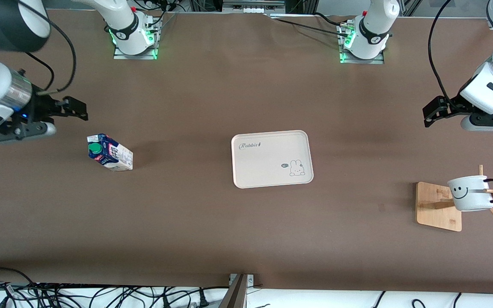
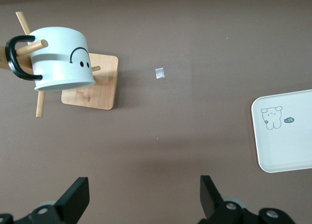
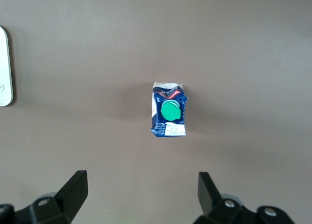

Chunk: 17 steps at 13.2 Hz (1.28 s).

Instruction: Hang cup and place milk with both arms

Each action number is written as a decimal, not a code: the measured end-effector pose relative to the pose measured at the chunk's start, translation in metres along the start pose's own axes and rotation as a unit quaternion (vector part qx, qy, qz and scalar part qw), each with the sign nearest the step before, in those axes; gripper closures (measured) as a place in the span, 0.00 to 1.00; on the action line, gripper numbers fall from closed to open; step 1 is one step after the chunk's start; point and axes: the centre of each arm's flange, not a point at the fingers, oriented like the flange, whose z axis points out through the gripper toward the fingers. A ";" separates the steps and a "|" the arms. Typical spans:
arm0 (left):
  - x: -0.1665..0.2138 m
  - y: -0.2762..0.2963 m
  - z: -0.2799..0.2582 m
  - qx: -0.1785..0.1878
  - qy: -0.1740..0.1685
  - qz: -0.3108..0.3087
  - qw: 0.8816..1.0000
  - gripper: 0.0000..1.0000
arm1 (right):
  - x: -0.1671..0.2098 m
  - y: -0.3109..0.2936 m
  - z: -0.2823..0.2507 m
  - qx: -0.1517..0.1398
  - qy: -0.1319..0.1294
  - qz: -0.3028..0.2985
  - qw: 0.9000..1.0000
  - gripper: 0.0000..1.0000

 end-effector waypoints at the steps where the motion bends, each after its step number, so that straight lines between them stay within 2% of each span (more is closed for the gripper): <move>1: 0.000 0.000 0.000 0.000 0.000 0.000 1.000 0.00 | 0.001 0.001 -0.008 -0.003 0.008 0.000 1.000 0.00; 3: 0.000 0.000 0.000 0.000 0.000 0.000 1.000 0.00 | 0.005 0.001 -0.011 -0.007 0.011 0.001 1.000 0.00; 5: 0.000 0.000 0.000 0.000 0.000 0.000 1.000 0.00 | 0.002 -0.001 -0.005 -0.006 -0.013 0.007 1.000 0.00; 7: 0.000 0.000 0.000 0.000 0.000 0.000 1.000 0.00 | -0.002 -0.001 -0.006 -0.004 -0.025 0.028 0.999 0.00; 13: 0.000 0.000 0.000 0.000 0.000 0.000 1.000 0.00 | -0.019 0.013 -0.028 0.013 -0.013 0.041 0.999 0.00; 17: 0.000 0.000 0.000 0.000 0.000 0.000 1.000 0.00 | -0.028 0.015 -0.033 0.005 -0.011 0.038 0.999 0.00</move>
